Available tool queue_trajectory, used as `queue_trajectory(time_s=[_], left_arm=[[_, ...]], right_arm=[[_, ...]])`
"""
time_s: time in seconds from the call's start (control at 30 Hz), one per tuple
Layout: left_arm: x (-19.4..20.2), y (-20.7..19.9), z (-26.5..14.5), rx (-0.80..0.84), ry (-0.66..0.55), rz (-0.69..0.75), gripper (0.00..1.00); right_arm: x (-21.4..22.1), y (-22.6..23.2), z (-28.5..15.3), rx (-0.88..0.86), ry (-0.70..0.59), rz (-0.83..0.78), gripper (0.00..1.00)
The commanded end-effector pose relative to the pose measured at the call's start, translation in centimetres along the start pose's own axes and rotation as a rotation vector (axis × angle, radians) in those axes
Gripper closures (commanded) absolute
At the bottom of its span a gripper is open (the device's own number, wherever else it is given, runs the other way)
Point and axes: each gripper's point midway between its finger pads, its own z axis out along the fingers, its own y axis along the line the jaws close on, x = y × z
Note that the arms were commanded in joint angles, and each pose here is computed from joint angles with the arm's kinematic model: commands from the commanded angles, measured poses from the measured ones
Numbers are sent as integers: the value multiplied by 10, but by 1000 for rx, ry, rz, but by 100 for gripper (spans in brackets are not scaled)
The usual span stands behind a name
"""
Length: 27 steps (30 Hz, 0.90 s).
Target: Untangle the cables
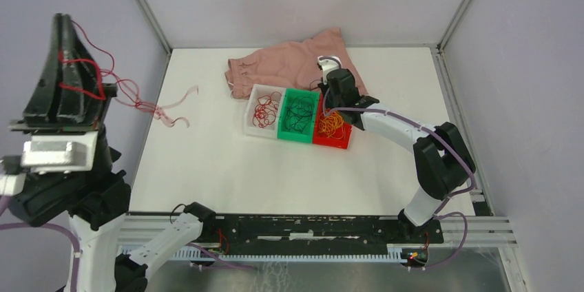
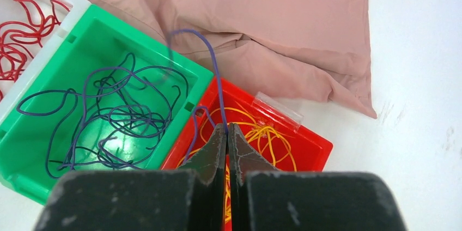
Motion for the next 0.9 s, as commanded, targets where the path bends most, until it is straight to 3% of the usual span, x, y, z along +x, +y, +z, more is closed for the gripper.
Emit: queue_trajectory(time_s=[0.0,0.27,0.57,0.87], left_arm=[[-39,37,7,-87,-91,108,97],[14,-42,-15,248,94,-15,97],[50,-88,-39,399,229,-138,97],[54,-102,-49,448,247,-182,97]], right_arm=[[-32,4,-8,-51,-100,92,100],[-74,23,-25,-171,-170,160,100],[-48,59,-17,-220,-49,129,100],[-7,103,20,-148,130,8,100]])
